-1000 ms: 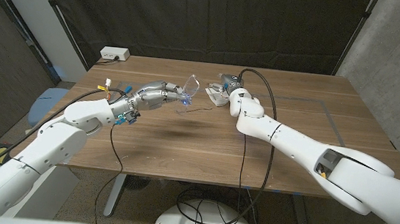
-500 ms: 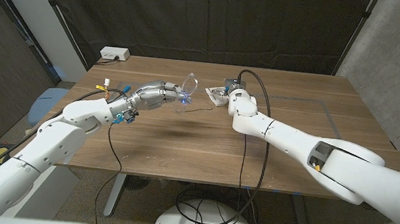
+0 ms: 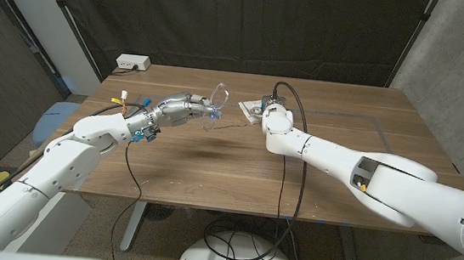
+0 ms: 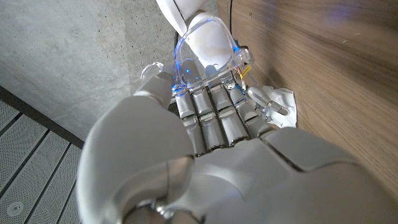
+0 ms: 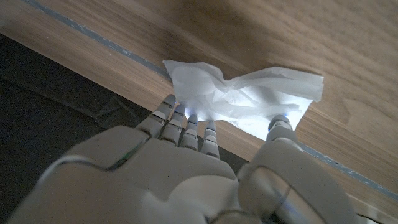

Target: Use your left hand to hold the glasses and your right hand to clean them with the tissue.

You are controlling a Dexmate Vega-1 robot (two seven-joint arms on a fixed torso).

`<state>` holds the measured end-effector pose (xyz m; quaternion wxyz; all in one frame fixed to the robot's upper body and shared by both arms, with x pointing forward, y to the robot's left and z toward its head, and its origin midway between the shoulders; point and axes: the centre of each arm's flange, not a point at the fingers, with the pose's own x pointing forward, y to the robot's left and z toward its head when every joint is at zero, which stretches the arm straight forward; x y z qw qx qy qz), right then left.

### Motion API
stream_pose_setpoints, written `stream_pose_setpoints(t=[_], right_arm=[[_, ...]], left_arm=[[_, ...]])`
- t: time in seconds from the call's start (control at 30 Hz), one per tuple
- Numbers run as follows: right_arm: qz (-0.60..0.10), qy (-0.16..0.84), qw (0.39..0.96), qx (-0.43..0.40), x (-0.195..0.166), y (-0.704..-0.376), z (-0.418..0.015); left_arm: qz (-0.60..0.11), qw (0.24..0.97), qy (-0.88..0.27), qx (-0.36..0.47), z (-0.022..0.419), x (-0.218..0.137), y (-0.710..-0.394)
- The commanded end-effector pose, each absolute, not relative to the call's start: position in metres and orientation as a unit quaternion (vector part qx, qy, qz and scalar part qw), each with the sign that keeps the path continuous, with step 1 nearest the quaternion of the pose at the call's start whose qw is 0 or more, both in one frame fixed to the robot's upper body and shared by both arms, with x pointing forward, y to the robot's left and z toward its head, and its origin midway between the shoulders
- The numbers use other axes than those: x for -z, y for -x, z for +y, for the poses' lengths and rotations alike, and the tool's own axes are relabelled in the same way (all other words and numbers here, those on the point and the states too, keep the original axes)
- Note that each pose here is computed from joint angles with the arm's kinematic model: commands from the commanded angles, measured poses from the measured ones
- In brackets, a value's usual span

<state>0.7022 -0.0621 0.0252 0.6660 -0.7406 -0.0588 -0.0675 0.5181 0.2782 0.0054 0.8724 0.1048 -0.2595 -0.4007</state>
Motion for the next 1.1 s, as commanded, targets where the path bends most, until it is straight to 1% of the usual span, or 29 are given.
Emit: stream_pose_setpoints(t=[0.03, 0.3, 0.5, 0.63, 0.97, 1.1], right_arm=[[-0.024, 0.762, 0.644, 0.056, -0.022, -0.712, -0.061], [-0.066, 0.764, 0.638, 0.069, -0.020, -0.713, -0.059], [-0.078, 0.772, 0.626, 0.083, -0.021, -0.714, -0.056], [-0.095, 0.767, 0.628, 0.090, -0.021, -0.713, -0.057], [-0.171, 0.727, 0.653, 0.124, -0.023, -0.700, -0.066], [-0.216, 0.699, 0.665, 0.150, -0.026, -0.689, -0.069]], left_arm=[[-0.260, 0.873, -0.099, 0.401, 0.279, -0.008, -0.524], [-0.257, 0.874, -0.101, 0.401, 0.280, -0.011, -0.529], [-0.257, 0.873, -0.102, 0.402, 0.280, -0.014, -0.532], [-0.256, 0.874, -0.102, 0.401, 0.280, -0.015, -0.533], [-0.250, 0.883, -0.109, 0.382, 0.282, -0.017, -0.541], [-0.248, 0.892, -0.119, 0.358, 0.285, -0.016, -0.544]])
